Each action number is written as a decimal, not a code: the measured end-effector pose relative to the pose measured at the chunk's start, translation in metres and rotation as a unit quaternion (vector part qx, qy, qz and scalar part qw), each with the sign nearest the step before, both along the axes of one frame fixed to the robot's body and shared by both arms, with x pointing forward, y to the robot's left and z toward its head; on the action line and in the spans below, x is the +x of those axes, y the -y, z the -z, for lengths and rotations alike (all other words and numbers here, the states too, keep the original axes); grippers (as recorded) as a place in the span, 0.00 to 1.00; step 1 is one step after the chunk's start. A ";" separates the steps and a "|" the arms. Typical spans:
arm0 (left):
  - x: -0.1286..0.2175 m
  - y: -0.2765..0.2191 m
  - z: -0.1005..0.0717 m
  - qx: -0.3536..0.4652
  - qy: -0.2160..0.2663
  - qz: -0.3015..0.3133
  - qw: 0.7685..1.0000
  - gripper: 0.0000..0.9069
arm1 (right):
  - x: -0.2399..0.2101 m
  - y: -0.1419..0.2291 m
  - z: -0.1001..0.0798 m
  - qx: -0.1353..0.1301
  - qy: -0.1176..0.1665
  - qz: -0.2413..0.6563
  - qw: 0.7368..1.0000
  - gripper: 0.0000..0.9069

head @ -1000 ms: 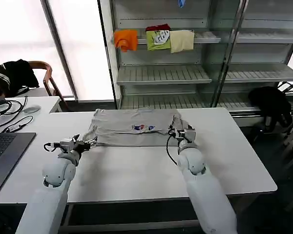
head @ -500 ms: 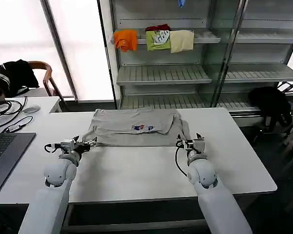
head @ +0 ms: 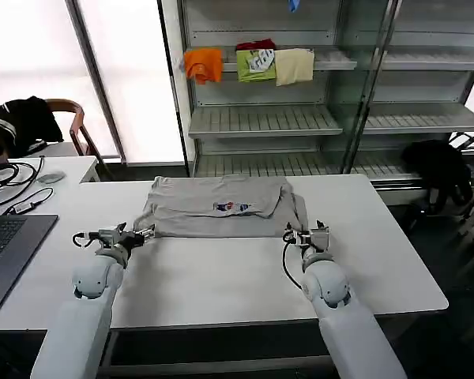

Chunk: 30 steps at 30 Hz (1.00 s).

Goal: Fold and organize the clothes.

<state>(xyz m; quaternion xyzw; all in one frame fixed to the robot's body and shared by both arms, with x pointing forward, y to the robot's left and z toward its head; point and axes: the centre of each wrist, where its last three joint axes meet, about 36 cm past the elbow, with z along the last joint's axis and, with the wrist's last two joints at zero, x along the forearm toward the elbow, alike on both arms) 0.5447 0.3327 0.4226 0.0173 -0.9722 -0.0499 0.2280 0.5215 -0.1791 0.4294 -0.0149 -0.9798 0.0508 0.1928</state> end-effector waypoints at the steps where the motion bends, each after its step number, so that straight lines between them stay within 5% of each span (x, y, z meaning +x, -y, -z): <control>1: 0.000 0.000 0.001 0.000 -0.001 -0.001 1.000 1.00 | 0.000 0.000 0.001 -0.001 -0.002 0.001 1.000 0.94; 2: -0.001 -0.001 0.001 0.001 -0.002 -0.001 1.000 0.97 | 0.000 0.001 0.003 -0.001 -0.004 0.001 1.000 0.78; 3: -0.001 -0.002 0.002 0.003 -0.003 -0.001 1.000 0.64 | 0.000 0.001 0.004 -0.001 -0.005 0.001 1.000 0.54; 4: -0.002 -0.003 0.002 0.004 -0.004 -0.001 1.000 0.49 | -0.001 0.001 0.005 -0.002 -0.007 0.001 1.000 0.37; 5: -0.002 -0.003 0.003 0.006 -0.005 -0.001 1.000 0.17 | -0.001 0.001 0.007 -0.002 -0.009 0.001 1.000 0.00; 7: -0.004 -0.005 0.004 0.008 -0.006 0.000 1.000 0.02 | -0.001 0.001 0.009 -0.002 -0.012 0.001 1.000 0.00; 30: -0.014 -0.002 0.013 0.005 -0.016 0.013 1.000 0.02 | -0.010 0.003 0.012 0.010 -0.019 -0.006 1.000 0.00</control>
